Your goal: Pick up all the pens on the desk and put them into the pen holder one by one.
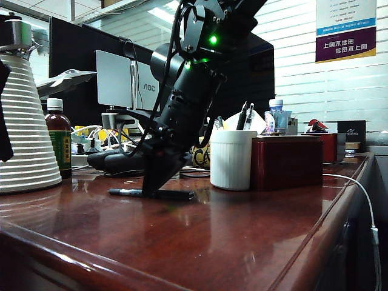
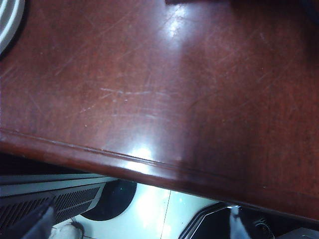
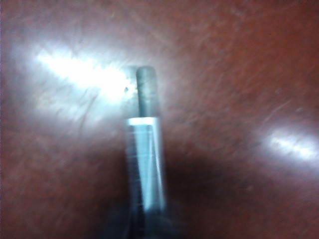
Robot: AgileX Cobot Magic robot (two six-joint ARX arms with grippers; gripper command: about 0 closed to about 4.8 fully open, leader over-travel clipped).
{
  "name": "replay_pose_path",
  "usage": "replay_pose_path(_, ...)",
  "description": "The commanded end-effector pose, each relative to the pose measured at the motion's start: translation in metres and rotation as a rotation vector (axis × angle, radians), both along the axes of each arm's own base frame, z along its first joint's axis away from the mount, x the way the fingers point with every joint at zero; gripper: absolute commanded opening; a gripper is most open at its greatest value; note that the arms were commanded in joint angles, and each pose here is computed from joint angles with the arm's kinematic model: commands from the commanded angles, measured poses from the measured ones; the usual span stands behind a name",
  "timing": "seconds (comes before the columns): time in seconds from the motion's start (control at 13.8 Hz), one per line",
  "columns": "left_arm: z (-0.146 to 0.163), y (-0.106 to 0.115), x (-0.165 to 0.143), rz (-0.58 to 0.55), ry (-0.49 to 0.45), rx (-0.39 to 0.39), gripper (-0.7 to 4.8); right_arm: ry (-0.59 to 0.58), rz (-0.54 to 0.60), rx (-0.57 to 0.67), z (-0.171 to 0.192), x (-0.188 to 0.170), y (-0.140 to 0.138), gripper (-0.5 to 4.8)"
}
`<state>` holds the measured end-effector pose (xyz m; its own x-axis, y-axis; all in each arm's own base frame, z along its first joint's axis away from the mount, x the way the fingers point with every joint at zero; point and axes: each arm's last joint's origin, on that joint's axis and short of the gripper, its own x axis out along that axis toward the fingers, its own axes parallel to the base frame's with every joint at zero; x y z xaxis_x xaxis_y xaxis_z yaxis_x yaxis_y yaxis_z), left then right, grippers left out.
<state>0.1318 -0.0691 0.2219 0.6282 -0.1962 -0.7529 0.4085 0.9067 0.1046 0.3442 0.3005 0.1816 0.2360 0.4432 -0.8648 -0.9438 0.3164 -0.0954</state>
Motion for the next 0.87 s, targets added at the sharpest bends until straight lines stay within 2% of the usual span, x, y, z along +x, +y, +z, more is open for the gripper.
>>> replay_pose_path(0.07, 0.002, 0.000, 0.001, 0.010, -0.012, 0.001, 4.79, 0.051, -0.014, -0.075, -0.009, -0.004, -0.005, -0.01)
replay_pose_path(0.22, 0.002, 0.000, 0.001, 0.010, -0.012, 0.001, 4.79, 0.047, -0.039, -0.044, -0.003, -0.003, -0.004, -0.01)
replay_pose_path(0.36, 0.002, 0.000, 0.001, 0.010, -0.013, 0.000, 4.79, 0.039, -0.048, 0.094, 0.020, -0.004, -0.001, -0.01)
replay_pose_path(0.51, 0.002, 0.000, 0.001, 0.010, -0.013, 0.000, 4.79, -0.086, -0.092, 0.303, 0.075, -0.006, -0.002, -0.01)
replay_pose_path(0.72, 0.002, 0.000, 0.001, 0.010, -0.016, -0.001, 4.79, -0.248, -0.120, 0.519, 0.141, -0.017, -0.014, -0.01)
replay_pose_path(0.87, 0.003, 0.000, 0.002, 0.010, -0.026, -0.007, 4.79, -0.319, -0.165, 0.642, 0.173, -0.019, -0.029, -0.01)
